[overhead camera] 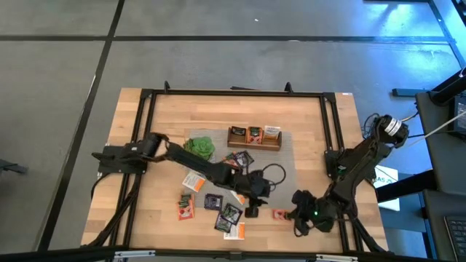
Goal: Pick & Place Tea
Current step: Put the orange tea bag into the middle section of the wooden organizer
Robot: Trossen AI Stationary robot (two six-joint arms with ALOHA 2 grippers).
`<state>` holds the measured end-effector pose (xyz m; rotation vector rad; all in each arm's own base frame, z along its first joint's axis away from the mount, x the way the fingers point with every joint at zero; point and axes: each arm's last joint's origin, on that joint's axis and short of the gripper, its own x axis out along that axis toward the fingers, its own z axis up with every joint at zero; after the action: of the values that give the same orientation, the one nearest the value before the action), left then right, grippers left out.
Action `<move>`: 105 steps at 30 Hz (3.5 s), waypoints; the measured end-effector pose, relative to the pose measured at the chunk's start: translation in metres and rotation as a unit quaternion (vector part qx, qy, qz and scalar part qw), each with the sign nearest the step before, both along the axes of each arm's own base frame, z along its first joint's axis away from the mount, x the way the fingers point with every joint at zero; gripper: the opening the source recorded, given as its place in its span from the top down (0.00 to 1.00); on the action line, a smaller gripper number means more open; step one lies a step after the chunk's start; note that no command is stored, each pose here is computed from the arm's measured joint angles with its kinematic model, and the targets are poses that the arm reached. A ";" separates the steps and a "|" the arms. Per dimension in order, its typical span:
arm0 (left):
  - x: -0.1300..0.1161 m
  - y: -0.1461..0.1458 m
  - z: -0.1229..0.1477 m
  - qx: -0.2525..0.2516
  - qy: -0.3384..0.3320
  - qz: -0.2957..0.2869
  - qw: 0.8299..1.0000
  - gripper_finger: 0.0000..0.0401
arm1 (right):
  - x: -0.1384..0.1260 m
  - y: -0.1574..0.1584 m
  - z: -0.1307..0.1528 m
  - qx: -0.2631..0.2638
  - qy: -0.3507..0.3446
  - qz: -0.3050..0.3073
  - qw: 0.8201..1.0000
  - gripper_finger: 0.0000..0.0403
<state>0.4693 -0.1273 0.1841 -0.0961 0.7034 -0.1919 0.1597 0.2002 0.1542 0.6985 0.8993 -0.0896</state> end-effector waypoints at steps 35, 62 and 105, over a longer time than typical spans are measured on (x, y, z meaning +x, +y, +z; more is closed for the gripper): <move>-0.064 0.011 0.032 0.007 -0.027 0.098 0.995 0.72 | 0.083 -0.056 0.092 -0.278 -0.014 0.176 0.944 0.99; -0.059 0.012 0.039 0.008 -0.069 0.081 0.994 0.98 | 0.086 -0.059 0.092 -0.282 -0.019 0.201 0.938 0.90; -0.126 0.034 0.049 -0.010 -0.402 0.040 0.915 0.98 | 0.055 -0.044 0.145 -0.426 -0.316 0.106 0.841 0.64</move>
<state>0.3429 -0.0929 0.2333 -0.0572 -0.1274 -0.1425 0.2150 0.1562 0.2994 -0.2239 0.2199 -0.0474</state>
